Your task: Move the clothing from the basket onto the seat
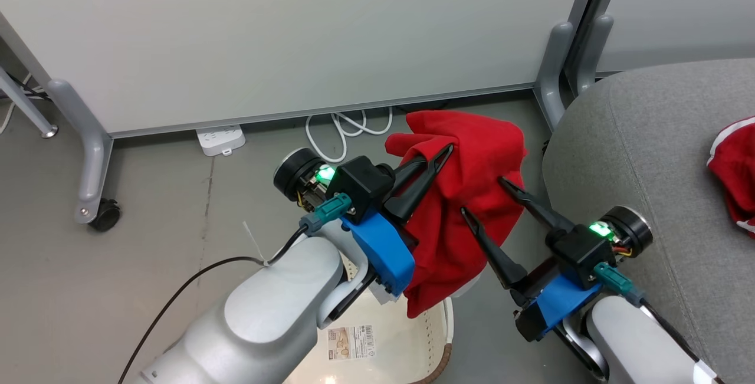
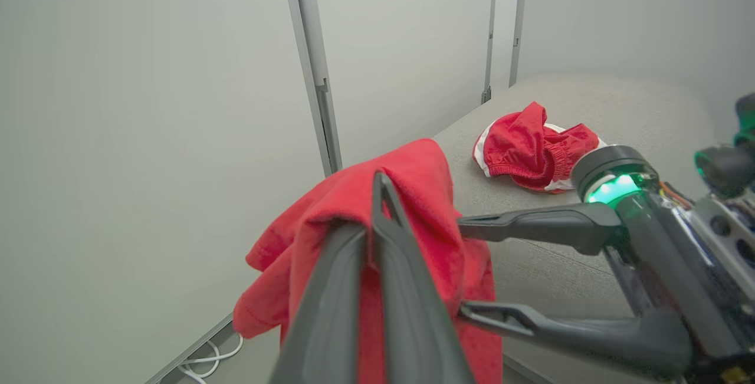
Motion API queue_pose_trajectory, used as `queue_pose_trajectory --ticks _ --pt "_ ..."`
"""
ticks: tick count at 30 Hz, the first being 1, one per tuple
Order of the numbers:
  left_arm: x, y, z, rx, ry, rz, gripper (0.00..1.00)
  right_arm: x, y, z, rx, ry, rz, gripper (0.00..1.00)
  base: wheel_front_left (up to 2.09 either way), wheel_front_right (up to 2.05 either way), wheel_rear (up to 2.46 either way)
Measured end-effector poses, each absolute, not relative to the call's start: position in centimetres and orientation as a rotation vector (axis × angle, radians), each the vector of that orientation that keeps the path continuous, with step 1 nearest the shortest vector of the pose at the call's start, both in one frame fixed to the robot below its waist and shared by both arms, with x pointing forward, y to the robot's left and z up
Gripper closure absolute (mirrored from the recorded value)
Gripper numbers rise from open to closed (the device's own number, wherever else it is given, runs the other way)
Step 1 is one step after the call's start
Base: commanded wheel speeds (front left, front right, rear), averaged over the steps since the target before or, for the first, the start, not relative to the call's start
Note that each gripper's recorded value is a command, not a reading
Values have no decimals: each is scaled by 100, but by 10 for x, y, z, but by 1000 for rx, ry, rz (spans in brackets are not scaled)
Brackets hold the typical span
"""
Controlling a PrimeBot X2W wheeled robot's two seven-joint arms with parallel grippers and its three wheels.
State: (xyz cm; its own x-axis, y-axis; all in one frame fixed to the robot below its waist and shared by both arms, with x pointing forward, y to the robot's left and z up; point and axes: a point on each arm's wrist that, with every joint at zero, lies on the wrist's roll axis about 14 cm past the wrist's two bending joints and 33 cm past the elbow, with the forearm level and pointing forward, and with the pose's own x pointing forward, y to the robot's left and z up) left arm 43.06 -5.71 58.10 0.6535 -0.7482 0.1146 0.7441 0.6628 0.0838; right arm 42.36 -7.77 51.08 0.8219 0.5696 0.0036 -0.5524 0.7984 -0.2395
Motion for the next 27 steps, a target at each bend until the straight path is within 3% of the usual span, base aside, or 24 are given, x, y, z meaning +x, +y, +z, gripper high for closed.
queue_pose_trajectory --ticks 12,25,27 --pt "433 -60 580 20 -142 -851 100 430 -54 504 -242 -65 657 0 0 0 0" --pt "429 -66 582 14 -151 -870 100 446 -41 506 -219 -67 609 0 0 0 0" --pt "429 -66 583 15 -153 -871 100 447 -42 502 -215 -55 601 100 0 0 0"
